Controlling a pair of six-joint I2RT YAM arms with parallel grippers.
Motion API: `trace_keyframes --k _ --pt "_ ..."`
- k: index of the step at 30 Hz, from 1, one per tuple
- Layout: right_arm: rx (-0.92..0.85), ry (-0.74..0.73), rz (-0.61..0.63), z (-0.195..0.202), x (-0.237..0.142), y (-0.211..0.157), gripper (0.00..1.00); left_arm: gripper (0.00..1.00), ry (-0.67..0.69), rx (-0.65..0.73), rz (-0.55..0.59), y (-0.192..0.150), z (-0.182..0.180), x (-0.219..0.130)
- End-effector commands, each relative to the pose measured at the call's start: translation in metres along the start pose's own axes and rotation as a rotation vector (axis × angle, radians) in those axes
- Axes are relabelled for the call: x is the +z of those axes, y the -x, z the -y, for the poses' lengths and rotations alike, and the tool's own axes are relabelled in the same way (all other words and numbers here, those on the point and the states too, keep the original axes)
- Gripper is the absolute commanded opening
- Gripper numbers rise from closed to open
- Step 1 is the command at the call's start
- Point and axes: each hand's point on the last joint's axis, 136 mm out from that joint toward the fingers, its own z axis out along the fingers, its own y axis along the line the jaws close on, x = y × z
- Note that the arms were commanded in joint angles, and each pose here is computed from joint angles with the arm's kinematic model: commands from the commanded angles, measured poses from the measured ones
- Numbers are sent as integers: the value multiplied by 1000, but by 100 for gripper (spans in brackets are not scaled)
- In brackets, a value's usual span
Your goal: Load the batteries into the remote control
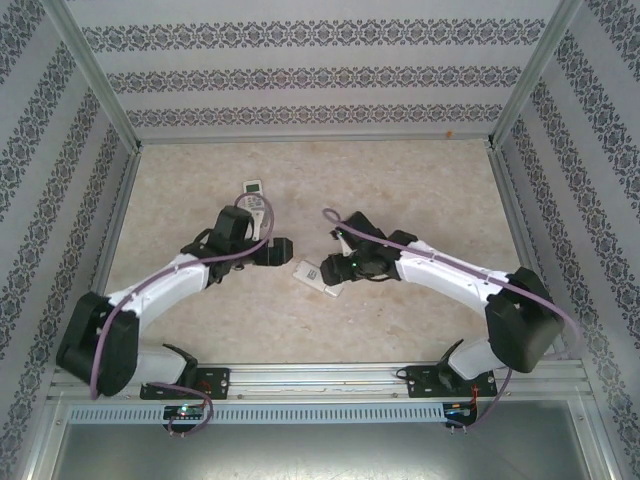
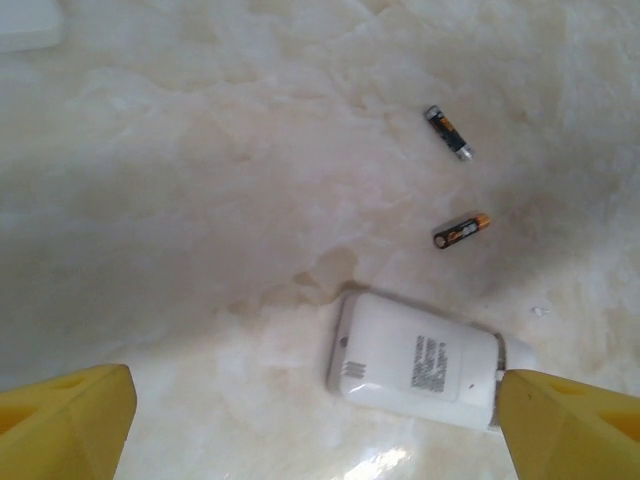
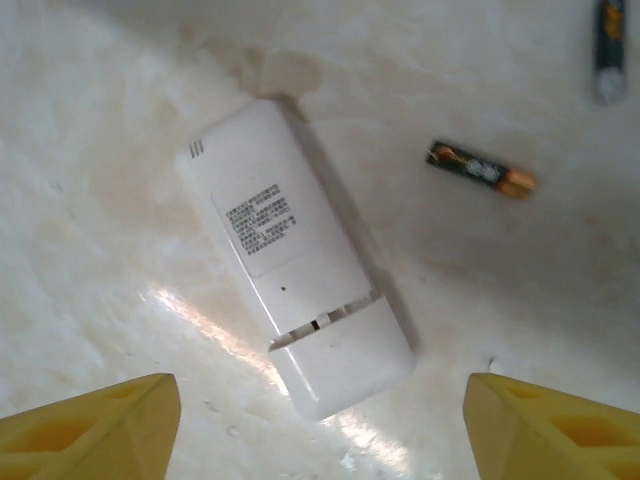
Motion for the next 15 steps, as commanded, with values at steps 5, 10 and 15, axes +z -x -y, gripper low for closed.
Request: trace_keyframes --k 5,10,15 --pt "439 44 -99 12 29 -36 60 80 -65 -44 -284 -24 9 25" --pt "496 71 -70 12 41 -29 54 70 -63 -67 -384 -36 6 37" --pt "500 62 -102 13 51 -33 50 65 -58 -91 -471 -47 3 46"
